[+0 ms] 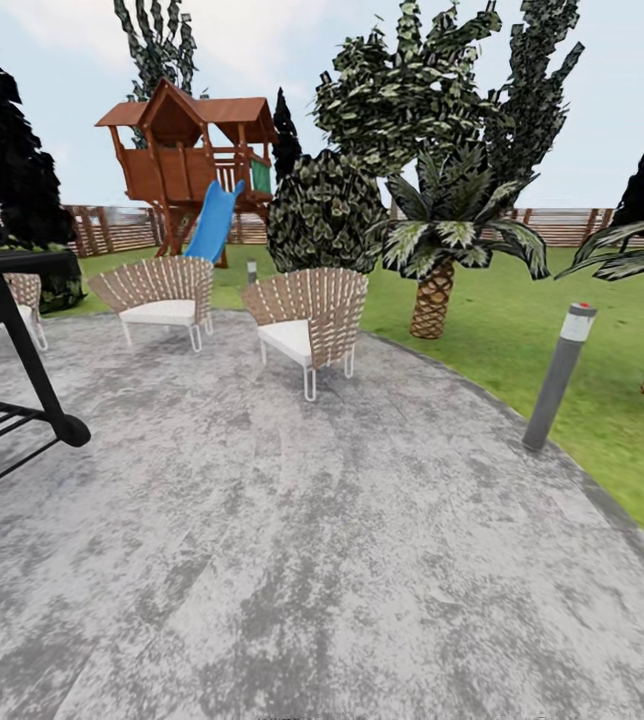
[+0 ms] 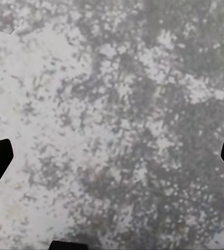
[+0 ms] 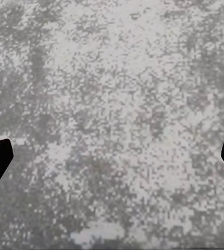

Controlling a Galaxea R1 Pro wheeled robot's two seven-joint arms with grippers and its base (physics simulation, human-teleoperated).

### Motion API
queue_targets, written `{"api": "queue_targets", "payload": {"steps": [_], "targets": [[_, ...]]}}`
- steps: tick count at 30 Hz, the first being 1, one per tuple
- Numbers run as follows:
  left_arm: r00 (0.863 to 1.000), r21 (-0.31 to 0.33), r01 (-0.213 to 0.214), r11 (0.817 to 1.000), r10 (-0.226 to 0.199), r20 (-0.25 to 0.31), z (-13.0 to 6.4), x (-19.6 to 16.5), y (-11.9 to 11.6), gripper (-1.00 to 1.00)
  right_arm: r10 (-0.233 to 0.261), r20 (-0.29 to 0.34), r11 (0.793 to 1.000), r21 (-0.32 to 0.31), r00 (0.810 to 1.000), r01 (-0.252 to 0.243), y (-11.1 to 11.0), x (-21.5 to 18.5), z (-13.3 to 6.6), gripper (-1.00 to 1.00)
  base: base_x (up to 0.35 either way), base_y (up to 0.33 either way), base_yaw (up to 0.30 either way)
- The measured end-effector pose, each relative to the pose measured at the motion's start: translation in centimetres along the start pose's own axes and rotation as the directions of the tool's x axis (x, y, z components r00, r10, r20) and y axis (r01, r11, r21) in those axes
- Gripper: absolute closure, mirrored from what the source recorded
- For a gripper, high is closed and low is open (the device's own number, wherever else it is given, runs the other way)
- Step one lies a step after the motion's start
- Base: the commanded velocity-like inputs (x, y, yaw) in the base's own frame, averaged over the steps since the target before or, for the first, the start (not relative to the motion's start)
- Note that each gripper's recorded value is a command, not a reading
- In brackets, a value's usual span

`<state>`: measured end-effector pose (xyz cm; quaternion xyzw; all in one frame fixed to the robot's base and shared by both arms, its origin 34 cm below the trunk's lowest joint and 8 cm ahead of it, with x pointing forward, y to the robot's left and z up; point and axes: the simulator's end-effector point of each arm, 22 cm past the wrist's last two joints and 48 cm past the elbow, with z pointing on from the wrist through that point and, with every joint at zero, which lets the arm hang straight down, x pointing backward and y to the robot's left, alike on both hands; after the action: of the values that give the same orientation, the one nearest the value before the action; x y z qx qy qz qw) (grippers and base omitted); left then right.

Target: In the garden, pick up the pesticide atomizer on the floor and spray pesticide onto both trees until each tree trunk is fully covered.

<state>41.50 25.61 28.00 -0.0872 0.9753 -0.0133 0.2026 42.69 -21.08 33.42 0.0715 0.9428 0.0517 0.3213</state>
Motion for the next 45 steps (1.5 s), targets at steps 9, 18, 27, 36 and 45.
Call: {"api": "queue_targets", "payload": {"steps": [9, 18, 27, 36, 45], "targets": [[1.0, -0.001, 0.0, 1.0, 0.0, -0.009, 1.8, 1.6, 0.3, -1.0, 0.001, -0.011, 1.0, 0.002, 1.0, -0.001, -0.4, 2.0, 1.3, -1.0, 0.0, 0.0, -0.218], [1.0, 0.006, -0.015, 1.0, 0.015, -0.021, 2.3, 2.3, 0.1, -1.0, 0.001, -0.022, 1.0, 0.004, 1.0, -0.001, -0.6, 2.8, 1.7, -1.0, 0.0, 0.0, -0.237], [1.0, 0.027, -0.024, 0.999, 0.024, -0.004, 2.3, 2.0, -0.9, -1.0, 0.002, -0.032, 1.0, 0.002, 0.999, -0.002, -0.6, 3.4, 1.7, -1.0, 0.139, -0.058, -0.108], [0.997, 0.017, -0.027, 0.999, 0.026, 0.068, 2.3, 0.6, -0.4, -1.0, 0.003, -0.025, 1.0, 0.002, 1.0, -0.003, -0.5, 3.0, 1.7, -1.0, 0.263, -0.166, -0.052], [0.994, 0.005, -0.028, 1.0, 0.027, 0.109, 2.2, 0.0, 0.1, -1.0, 0.004, -0.028, 1.0, 0.004, 1.0, -0.004, -0.6, 3.2, 1.7, -1.0, 0.237, -0.192, -0.266]]}}
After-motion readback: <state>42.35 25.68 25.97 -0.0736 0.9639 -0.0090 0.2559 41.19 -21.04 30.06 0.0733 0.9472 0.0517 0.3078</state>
